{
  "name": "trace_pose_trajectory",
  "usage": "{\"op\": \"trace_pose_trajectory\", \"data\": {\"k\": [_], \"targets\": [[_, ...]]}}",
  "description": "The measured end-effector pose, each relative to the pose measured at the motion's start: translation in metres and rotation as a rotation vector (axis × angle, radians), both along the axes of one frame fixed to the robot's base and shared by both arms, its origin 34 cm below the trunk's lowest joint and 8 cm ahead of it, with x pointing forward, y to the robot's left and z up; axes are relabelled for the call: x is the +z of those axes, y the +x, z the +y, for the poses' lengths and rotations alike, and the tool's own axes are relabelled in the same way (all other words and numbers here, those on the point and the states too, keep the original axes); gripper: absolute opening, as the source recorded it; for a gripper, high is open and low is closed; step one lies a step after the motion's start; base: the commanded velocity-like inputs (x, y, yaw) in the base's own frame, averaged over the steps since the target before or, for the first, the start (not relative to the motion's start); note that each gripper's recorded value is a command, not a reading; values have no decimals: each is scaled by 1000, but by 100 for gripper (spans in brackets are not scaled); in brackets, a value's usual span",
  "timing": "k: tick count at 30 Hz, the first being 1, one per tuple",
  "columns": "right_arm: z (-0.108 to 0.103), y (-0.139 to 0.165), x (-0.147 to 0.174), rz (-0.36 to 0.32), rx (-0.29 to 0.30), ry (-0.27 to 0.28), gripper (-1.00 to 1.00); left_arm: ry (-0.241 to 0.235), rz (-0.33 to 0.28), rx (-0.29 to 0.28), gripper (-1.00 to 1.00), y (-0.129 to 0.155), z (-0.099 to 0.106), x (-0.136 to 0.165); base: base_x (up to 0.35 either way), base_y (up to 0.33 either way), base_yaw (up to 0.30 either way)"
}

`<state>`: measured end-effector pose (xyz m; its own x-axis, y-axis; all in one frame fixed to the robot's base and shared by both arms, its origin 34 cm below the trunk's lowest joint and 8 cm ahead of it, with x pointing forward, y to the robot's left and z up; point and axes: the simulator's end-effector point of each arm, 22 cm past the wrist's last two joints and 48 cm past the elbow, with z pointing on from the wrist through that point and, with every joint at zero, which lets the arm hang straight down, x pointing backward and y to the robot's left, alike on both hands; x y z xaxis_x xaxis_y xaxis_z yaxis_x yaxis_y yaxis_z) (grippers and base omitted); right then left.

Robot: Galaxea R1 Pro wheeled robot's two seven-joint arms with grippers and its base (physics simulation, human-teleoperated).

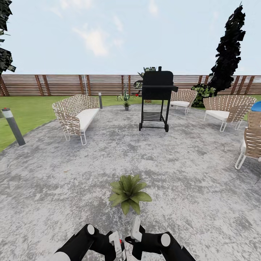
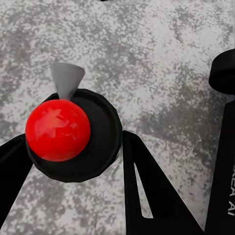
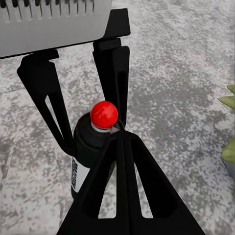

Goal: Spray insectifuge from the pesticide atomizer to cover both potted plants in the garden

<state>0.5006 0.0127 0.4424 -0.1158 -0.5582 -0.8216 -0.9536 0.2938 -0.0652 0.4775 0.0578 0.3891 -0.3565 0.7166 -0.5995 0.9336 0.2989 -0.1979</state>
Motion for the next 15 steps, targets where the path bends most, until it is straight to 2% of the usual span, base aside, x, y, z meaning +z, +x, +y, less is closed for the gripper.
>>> {"op": "trace_pose_trajectory", "data": {"k": [15], "targets": [[0, 0, 0, 0, 0, -1, -100, -11, 1, -5, -100, -1, -8, 2, 0, 0, 0]]}}
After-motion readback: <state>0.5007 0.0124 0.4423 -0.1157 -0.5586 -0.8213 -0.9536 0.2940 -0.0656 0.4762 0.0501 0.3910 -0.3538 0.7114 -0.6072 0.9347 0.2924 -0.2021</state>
